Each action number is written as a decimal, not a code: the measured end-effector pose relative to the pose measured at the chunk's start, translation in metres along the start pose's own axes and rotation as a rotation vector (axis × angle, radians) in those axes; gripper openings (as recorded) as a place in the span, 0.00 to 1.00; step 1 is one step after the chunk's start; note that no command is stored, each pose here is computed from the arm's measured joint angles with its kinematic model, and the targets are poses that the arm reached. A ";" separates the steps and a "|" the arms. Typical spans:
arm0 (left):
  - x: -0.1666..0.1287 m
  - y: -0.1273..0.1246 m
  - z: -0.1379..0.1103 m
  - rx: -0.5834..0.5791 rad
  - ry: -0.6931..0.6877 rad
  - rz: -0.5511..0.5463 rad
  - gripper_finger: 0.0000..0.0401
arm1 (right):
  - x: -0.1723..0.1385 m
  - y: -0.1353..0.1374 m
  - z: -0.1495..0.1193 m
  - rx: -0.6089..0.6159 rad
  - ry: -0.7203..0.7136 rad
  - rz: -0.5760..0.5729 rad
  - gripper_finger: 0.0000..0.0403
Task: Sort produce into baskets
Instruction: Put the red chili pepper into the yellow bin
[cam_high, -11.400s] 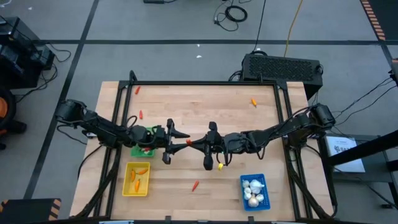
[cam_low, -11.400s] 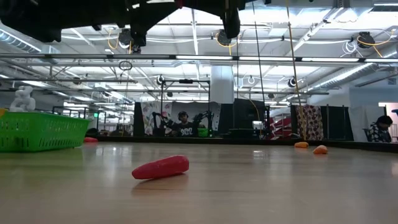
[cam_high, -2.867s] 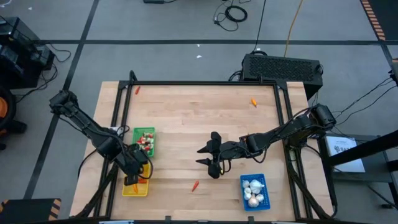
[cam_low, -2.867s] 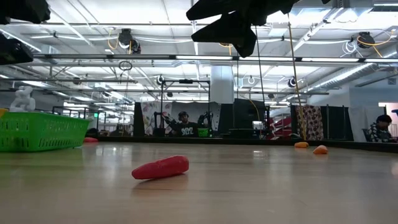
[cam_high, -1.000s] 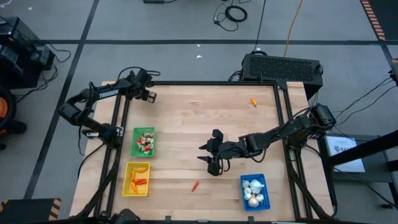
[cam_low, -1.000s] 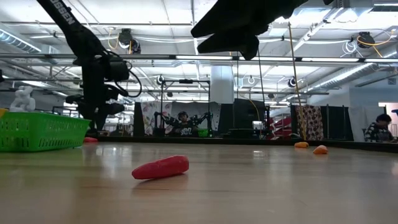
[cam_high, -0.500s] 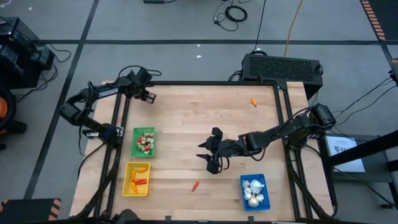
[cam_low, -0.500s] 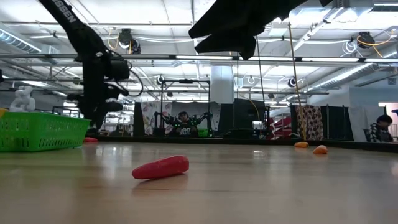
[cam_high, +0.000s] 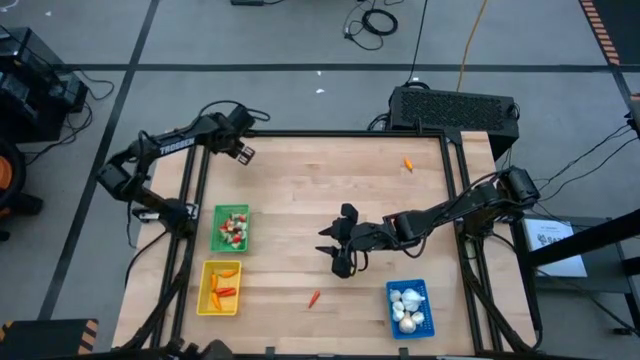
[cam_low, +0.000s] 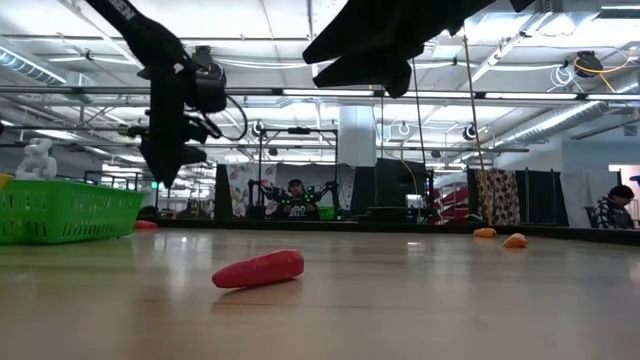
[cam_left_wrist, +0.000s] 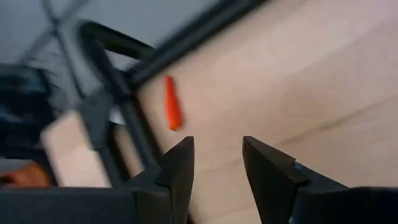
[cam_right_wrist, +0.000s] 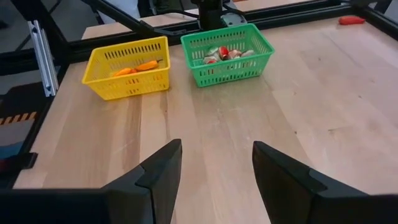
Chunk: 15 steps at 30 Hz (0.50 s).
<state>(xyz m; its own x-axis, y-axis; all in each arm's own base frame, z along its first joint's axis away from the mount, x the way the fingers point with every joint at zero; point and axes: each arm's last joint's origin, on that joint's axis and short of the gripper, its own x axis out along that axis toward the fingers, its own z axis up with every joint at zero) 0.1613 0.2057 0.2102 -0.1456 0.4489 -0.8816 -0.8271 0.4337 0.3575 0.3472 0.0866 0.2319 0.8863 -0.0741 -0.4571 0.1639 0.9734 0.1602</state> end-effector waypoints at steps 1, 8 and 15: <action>0.004 0.001 0.000 -0.007 0.020 -0.026 0.36 | 0.000 0.000 0.000 0.007 0.000 0.001 0.46; 0.046 0.007 0.002 0.010 0.176 0.004 0.36 | -0.001 0.002 -0.001 0.020 0.003 0.010 0.46; 0.066 0.005 0.018 0.081 0.208 0.092 0.36 | -0.001 0.002 -0.001 -0.042 0.006 0.007 0.46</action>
<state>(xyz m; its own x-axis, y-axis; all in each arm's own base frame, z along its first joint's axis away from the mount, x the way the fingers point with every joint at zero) 0.1574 0.2513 0.1598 -0.3344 0.3223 -0.8856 -0.7601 0.4633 0.4556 0.3464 0.0888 0.2315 0.8845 -0.0664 -0.4617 0.1399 0.9820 0.1267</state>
